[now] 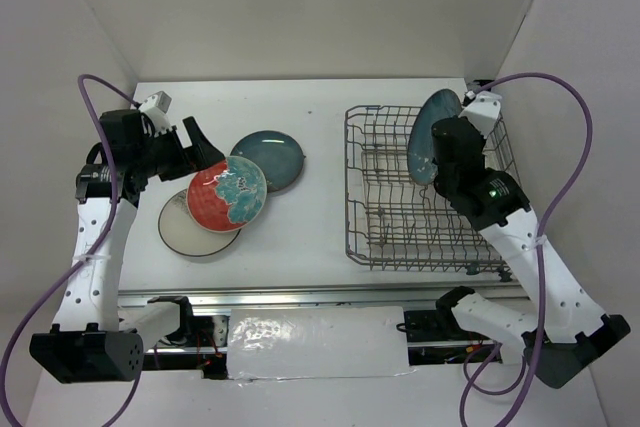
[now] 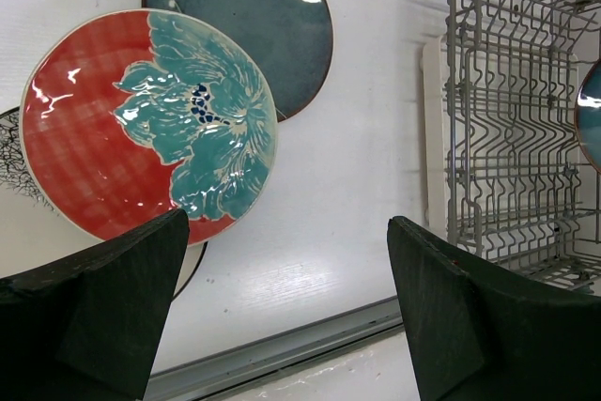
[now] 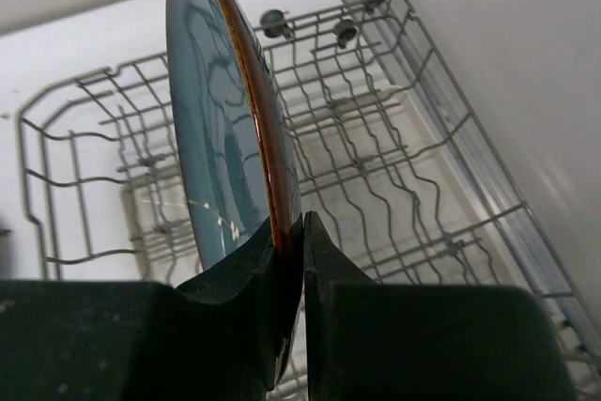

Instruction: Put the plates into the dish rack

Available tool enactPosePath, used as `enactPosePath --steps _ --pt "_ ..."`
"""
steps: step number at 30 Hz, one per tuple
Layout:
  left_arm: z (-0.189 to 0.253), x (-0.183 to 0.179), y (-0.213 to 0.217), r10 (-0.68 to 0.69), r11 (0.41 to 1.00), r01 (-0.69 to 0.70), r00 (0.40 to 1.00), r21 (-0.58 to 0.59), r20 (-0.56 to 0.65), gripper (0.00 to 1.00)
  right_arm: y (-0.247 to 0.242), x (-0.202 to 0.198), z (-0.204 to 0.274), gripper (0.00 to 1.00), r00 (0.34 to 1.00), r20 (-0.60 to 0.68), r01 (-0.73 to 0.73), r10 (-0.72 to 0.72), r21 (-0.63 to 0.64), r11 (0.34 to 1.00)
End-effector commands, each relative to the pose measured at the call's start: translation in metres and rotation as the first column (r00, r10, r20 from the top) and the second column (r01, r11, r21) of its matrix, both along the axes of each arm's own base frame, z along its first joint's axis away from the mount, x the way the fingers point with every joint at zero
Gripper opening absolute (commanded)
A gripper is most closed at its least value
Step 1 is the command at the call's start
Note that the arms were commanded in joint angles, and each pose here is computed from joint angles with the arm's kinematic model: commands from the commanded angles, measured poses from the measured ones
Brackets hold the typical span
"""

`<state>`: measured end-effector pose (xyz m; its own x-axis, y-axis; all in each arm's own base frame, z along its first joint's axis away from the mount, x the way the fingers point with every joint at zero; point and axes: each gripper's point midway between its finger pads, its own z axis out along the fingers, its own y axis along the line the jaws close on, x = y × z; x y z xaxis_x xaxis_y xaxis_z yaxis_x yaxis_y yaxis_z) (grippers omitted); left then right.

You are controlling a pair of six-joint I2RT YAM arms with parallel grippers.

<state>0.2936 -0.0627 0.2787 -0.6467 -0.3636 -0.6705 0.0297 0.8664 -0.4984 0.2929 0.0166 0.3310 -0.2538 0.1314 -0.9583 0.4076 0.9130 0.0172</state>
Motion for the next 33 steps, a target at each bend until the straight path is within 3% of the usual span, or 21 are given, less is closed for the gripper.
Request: enactPosePath --steps 1,22,33 --pt "0.017 0.007 -0.001 -0.005 1.000 0.006 0.998 -0.012 0.057 0.99 -0.017 0.004 0.050 0.00 0.976 0.199 0.073 -0.084 0.064 0.995" --pt "0.005 0.002 -0.007 -0.066 0.998 0.066 0.998 -0.015 -0.004 0.99 -0.030 0.006 0.021 0.00 0.991 0.115 0.061 -0.064 0.026 0.998" --pt "0.005 -0.007 -0.011 -0.095 0.995 0.095 0.995 -0.011 0.027 0.99 -0.041 0.012 0.000 0.00 0.997 0.048 0.070 -0.068 -0.044 0.997"
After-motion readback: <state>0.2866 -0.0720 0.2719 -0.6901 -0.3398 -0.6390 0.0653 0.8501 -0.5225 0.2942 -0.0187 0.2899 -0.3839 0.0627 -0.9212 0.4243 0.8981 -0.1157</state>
